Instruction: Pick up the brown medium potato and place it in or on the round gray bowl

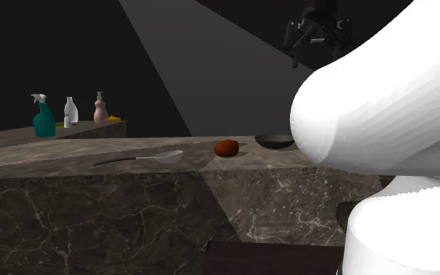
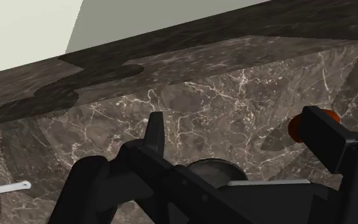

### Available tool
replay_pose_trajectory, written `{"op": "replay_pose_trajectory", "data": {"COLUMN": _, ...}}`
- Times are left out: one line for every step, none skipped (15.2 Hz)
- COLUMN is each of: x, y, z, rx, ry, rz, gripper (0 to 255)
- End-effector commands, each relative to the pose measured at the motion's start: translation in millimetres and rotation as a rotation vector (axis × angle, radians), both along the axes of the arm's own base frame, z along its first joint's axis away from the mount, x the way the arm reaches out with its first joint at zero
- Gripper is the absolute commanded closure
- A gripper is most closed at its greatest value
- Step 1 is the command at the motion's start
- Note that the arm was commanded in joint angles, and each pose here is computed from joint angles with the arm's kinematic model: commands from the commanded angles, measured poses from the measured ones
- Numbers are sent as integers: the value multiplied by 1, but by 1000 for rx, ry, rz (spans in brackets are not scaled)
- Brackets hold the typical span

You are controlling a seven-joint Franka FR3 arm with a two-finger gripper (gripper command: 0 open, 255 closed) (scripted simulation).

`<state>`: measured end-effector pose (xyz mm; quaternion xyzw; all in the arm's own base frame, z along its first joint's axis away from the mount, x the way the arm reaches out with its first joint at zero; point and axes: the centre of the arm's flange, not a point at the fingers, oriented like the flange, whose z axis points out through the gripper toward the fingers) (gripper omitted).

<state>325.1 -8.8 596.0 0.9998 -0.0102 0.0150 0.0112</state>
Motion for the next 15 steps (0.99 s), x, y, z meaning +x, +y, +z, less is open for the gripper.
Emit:
{"op": "replay_pose_trajectory", "data": {"x": 0, "y": 0, "z": 0, "rx": 0, "ry": 0, "rz": 0, "gripper": 0}}
{"op": "replay_pose_trajectory", "data": {"x": 1, "y": 10, "z": -8, "rx": 1, "ry": -6, "rz": -25, "gripper": 0}}
{"op": "replay_pose_trajectory", "data": {"x": 3, "y": 20, "z": -16, "rx": 1, "ry": -11, "rz": -51, "gripper": 0}}
{"op": "replay_pose_trajectory", "data": {"x": 5, "y": 31, "z": -24, "rx": 2, "ry": -17, "rz": -76, "gripper": 0}}
{"op": "replay_pose_trajectory", "data": {"x": 7, "y": 41, "z": -32, "rx": 3, "ry": -22, "rz": -101, "gripper": 0}}
{"op": "replay_pose_trajectory", "data": {"x": 10, "y": 51, "z": -40, "rx": 4, "ry": -28, "rz": -126, "gripper": 0}}
{"op": "replay_pose_trajectory", "data": {"x": 12, "y": 61, "z": -48, "rx": 4, "ry": -33, "rz": -152, "gripper": 0}}
{"op": "replay_pose_trajectory", "data": {"x": 15, "y": 71, "z": -56, "rx": 5, "ry": -39, "rz": -177, "gripper": 0}}
{"op": "replay_pose_trajectory", "data": {"x": 19, "y": 81, "z": -64, "rx": 6, "ry": -44, "rz": -202, "gripper": 0}}
{"op": "replay_pose_trajectory", "data": {"x": 22, "y": 91, "z": -72, "rx": 7, "ry": -50, "rz": -227, "gripper": 0}}
{"op": "replay_pose_trajectory", "data": {"x": 26, "y": 100, "z": -80, "rx": 7, "ry": -55, "rz": -253, "gripper": 0}}
{"op": "replay_pose_trajectory", "data": {"x": 31, "y": 110, "z": -88, "rx": 8, "ry": -61, "rz": -278, "gripper": 0}}
{"op": "replay_pose_trajectory", "data": {"x": 35, "y": 119, "z": -96, "rx": 9, "ry": -66, "rz": -303, "gripper": 0}}
{"op": "replay_pose_trajectory", "data": {"x": 40, "y": 129, "z": -103, "rx": 9, "ry": -72, "rz": -328, "gripper": 0}}
{"op": "replay_pose_trajectory", "data": {"x": 45, "y": 138, "z": -111, "rx": 10, "ry": -78, "rz": -354, "gripper": 0}}
